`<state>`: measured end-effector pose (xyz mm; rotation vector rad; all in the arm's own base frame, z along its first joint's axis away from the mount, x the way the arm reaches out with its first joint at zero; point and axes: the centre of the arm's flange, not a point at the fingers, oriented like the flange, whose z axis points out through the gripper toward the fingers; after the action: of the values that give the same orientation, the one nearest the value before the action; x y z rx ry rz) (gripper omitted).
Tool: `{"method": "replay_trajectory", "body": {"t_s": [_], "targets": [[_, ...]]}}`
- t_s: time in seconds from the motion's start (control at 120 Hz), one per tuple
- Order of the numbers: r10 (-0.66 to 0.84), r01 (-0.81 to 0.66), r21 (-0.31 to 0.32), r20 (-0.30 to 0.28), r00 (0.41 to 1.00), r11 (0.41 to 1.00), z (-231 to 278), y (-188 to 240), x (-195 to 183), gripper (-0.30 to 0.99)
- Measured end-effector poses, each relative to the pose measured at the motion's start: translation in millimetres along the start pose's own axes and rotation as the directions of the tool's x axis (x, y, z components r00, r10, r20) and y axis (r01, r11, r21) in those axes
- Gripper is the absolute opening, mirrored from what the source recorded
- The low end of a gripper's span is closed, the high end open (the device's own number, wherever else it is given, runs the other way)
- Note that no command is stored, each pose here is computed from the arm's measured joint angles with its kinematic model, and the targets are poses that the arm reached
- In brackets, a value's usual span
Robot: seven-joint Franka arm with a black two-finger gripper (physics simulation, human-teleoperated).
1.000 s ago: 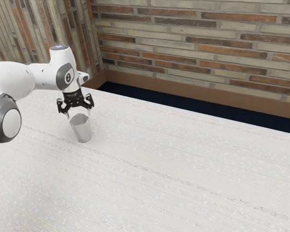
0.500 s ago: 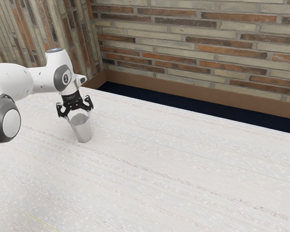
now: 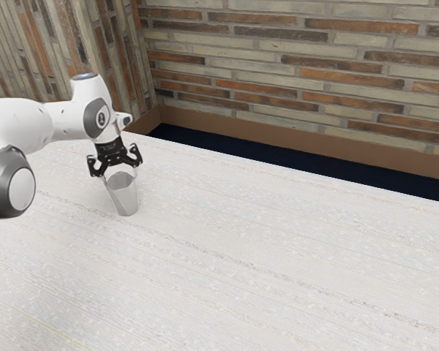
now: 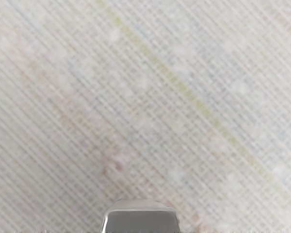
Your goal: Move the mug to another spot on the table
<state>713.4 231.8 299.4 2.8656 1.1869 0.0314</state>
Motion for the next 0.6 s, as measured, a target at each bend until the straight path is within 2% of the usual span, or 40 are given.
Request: {"method": "replay_trajectory", "body": {"t_s": [0.433, 0.5, 0.6], "targets": [[0.003, -0.003, 0.01, 0.016, 1.0, 1.0, 16, 0, -1, 0.67], [0.004, -0.004, 0.01, 0.015, 1.0, 1.0, 15, 1, -1, 0.63], [0.008, -0.008, 0.008, 0.014, 1.0, 1.0, 14, 1, -1, 0.48]]}}
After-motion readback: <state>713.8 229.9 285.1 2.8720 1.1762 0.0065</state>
